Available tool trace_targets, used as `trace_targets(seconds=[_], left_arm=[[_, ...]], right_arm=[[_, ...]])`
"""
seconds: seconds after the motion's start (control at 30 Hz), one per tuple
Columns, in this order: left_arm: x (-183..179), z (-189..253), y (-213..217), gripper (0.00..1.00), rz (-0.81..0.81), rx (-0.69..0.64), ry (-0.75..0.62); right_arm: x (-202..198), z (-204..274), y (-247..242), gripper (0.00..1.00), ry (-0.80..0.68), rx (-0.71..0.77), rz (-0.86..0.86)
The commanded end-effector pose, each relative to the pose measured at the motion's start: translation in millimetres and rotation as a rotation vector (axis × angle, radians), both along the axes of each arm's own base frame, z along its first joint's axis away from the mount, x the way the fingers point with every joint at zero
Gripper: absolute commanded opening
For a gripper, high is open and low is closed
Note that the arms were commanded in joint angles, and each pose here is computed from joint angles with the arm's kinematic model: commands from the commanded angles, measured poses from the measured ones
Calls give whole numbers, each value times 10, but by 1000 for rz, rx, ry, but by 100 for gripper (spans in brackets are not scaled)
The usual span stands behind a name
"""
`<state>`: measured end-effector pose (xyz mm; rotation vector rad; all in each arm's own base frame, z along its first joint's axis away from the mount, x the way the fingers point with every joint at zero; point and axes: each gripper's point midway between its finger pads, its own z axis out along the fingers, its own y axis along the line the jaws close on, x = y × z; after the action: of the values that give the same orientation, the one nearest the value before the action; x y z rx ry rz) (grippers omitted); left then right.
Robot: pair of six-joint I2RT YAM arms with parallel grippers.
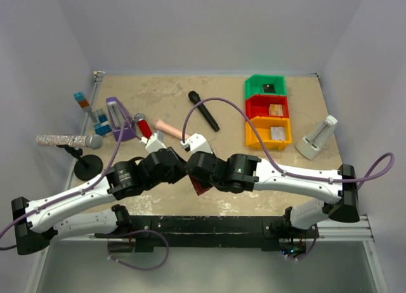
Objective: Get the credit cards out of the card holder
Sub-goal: Open the card holder at the center of the board.
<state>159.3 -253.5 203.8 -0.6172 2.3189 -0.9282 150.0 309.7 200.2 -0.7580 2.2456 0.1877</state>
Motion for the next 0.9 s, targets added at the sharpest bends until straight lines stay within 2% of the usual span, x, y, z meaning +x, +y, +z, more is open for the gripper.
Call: trace_targets(seconds=[0.0,0.47,0.67,0.87], left_arm=[[-16,417,-211,0,-23,-193,-32],[-20,459,-236,0,-45,-211,-58],[-22,456,-222,0,-44,-210,-62],[-17,453,-195,0,-36,-209,-66]], right_arm=[[68,64,-39,39,-33,-12,-41],[44,4,-55,16,-18,-33,-34],[35,10,-59,1,-16,-39,-32],[39,14,-93,0,-16,-41,-43]])
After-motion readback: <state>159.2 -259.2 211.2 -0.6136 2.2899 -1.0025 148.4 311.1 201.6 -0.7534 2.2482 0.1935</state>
